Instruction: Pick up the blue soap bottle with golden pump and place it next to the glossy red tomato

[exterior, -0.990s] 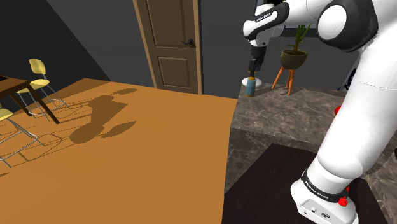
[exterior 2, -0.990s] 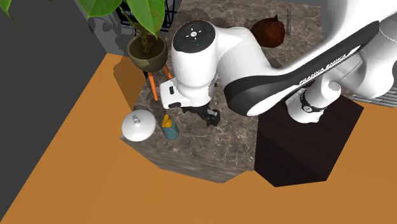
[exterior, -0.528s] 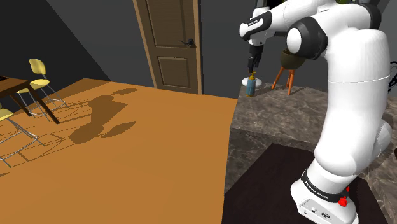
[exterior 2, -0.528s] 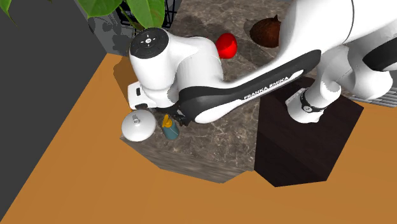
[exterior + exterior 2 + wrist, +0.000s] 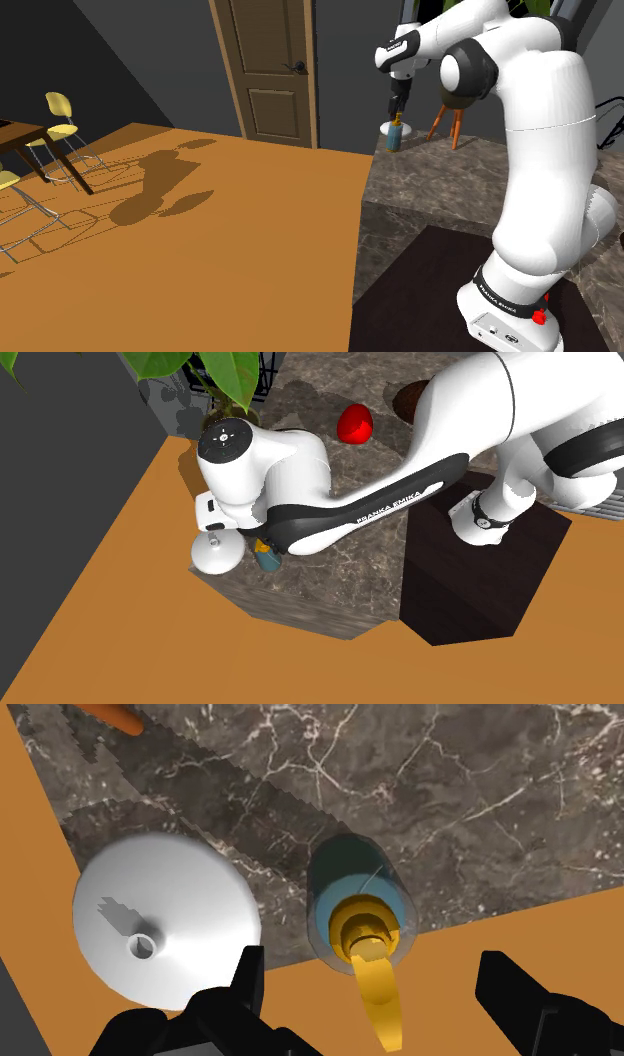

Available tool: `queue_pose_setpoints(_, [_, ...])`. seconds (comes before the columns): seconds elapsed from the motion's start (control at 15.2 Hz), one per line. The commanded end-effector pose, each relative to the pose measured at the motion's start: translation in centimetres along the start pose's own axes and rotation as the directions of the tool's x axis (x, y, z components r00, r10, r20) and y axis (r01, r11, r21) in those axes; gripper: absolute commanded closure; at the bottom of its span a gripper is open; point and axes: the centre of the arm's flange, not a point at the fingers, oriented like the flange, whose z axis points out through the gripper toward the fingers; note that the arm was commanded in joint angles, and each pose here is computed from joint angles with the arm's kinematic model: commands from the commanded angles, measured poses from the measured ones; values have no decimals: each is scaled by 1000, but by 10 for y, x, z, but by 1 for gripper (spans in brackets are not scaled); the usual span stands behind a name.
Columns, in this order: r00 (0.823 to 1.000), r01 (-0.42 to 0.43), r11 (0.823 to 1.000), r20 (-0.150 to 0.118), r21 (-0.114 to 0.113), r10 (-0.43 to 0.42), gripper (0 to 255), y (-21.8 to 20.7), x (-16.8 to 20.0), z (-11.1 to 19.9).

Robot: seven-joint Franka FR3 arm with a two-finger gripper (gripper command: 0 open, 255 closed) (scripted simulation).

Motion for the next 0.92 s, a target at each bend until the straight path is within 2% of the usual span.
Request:
queue_pose_setpoints(0.0, [1000, 0, 1000, 0, 0, 0, 0, 0, 0, 9])
queue_pose_setpoints(0.46, [1000, 0, 1000, 0, 0, 0, 0, 0, 1, 9])
queue_pose_setpoints(0.53, [1000, 0, 1000, 0, 0, 0, 255, 0, 1, 9])
queue_pose_setpoints(0.86, [1000, 0, 1000, 0, 0, 0, 255, 0, 1, 9])
